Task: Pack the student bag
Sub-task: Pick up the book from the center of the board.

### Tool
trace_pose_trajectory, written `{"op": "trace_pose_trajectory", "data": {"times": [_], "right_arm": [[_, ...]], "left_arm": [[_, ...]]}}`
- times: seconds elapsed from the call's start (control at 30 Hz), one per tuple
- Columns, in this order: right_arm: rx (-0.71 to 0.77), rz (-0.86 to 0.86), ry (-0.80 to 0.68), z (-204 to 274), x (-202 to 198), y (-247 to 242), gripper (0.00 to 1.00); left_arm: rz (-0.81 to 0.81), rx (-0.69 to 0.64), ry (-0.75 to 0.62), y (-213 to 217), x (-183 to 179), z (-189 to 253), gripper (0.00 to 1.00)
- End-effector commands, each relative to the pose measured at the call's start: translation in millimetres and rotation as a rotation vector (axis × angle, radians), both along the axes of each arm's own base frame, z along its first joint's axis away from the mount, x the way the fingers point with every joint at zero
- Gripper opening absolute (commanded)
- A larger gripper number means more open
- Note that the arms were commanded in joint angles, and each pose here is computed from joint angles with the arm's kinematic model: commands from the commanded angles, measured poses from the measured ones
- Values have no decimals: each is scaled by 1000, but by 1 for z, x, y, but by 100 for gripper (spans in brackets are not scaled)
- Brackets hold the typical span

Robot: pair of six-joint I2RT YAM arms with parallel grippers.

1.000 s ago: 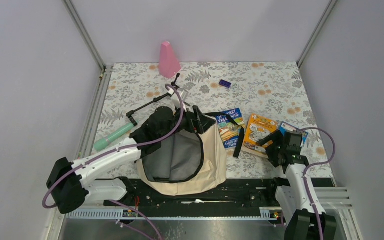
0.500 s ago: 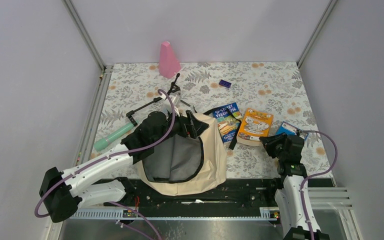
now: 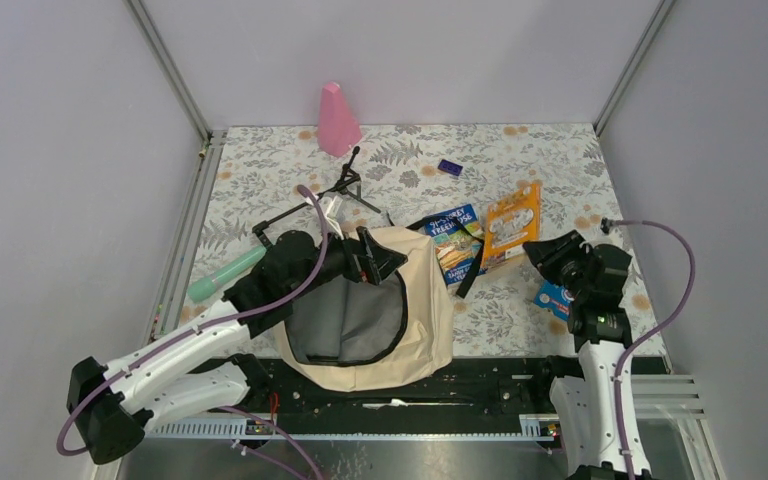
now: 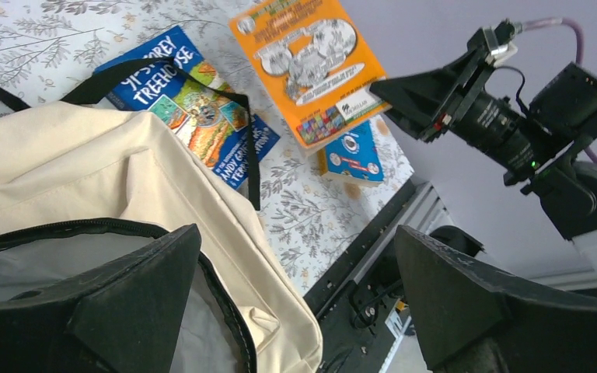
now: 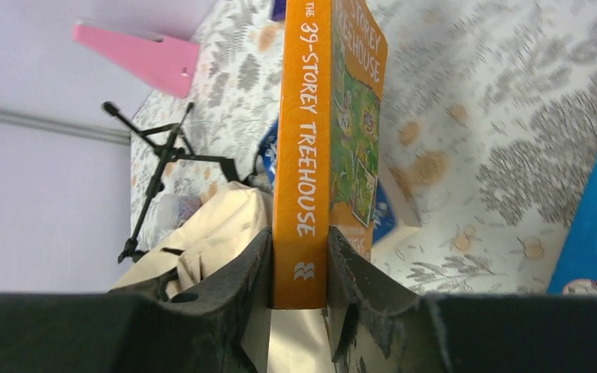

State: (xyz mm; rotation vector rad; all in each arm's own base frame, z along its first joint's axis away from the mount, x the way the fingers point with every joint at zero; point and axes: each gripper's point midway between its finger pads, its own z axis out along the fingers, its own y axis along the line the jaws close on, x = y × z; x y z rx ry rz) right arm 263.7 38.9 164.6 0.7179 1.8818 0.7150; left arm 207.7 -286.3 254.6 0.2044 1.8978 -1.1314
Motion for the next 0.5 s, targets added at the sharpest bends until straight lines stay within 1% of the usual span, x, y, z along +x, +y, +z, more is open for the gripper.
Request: {"op": "trace_pose_trajectory", "data": {"times": [0.0, 0.07, 0.13, 0.2, 0.3, 0.33, 0.47], "right_arm": [[-120, 180, -247, 83, 3, 19, 0], [-99, 242, -315, 104, -1, 30, 0], [-76, 311, -368, 122, -4, 43, 0], [-84, 382, -401, 136, -6, 53, 0], [-119, 498, -408, 136, -8, 68, 0], [-119, 537, -387, 130, -10, 74, 0], [-179, 741, -340, 119, -25, 110, 0]], "left_arm": [[-67, -76, -35, 5, -15, 18, 99], [-82, -115, -26, 7, -19, 22, 99], [-104, -121, -44, 8, -22, 27, 99], [-160, -106, -124, 9, -29, 40, 99], [-192, -75, -247, 17, -37, 66, 99], [-199, -51, -282, 19, -39, 71, 99], [-265, 165, -302, 27, -40, 62, 99]]}}
